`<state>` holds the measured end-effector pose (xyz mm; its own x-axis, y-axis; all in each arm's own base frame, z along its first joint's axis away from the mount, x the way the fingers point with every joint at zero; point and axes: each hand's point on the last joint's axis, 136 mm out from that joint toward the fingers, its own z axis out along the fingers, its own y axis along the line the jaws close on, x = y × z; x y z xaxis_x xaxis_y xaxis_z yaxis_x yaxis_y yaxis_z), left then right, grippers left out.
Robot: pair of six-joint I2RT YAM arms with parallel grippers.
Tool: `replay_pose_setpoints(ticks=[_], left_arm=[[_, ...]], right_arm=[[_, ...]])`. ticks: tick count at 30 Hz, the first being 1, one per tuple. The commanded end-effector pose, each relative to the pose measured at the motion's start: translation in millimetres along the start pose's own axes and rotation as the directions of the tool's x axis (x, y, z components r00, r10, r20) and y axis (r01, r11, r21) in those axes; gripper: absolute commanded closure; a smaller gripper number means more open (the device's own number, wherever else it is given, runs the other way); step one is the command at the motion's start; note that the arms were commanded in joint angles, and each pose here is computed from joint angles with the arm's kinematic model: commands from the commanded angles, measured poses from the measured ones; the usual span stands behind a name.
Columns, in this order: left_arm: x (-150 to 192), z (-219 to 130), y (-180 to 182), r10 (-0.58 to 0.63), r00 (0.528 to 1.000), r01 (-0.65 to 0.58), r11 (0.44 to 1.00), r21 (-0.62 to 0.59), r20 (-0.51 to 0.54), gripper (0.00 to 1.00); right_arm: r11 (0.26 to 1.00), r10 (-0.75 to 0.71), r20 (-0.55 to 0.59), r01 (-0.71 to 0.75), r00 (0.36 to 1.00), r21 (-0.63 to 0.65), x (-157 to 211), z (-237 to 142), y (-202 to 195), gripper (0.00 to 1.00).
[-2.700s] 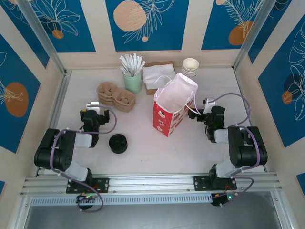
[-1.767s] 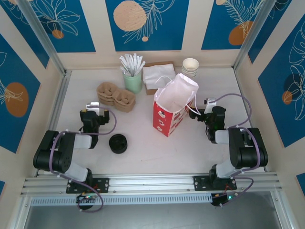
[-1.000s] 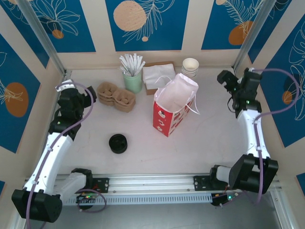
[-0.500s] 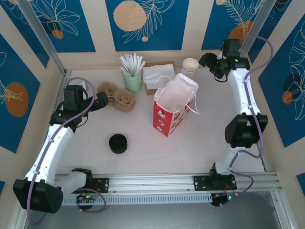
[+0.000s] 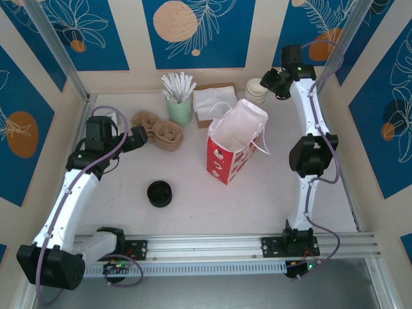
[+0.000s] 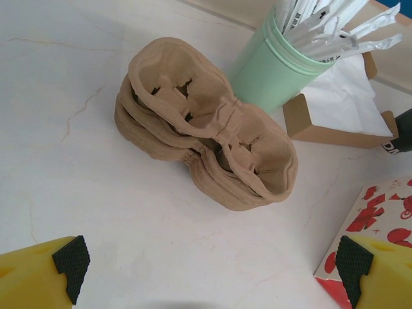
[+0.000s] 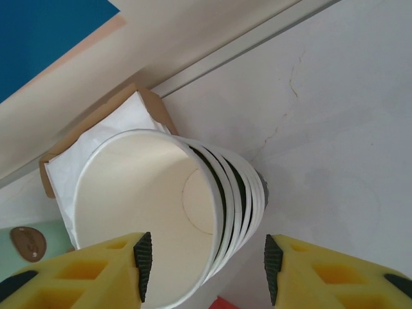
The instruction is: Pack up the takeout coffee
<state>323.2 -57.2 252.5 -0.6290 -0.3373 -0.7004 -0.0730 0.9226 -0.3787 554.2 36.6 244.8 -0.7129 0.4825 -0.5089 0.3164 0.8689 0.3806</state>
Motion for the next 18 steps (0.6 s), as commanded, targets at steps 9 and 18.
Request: replay_pose_setpoints(ticks=[9,18], left_arm=[[2.8,-13.4,-2.6,-0.023,0.999,0.023,0.999,0.022,0.023,0.01],[2.6,-11.3,-2.0,-0.034,0.999,0.034,0.999,0.017,0.018,0.01]], right_arm=[[0.999,-0.032,0.024,0.032,0.999,0.028,-6.6,10.0,0.0,0.52],[0.999,-0.037,0.007,0.037,0.999,0.034,-3.0,21.7,-2.8,0.62]])
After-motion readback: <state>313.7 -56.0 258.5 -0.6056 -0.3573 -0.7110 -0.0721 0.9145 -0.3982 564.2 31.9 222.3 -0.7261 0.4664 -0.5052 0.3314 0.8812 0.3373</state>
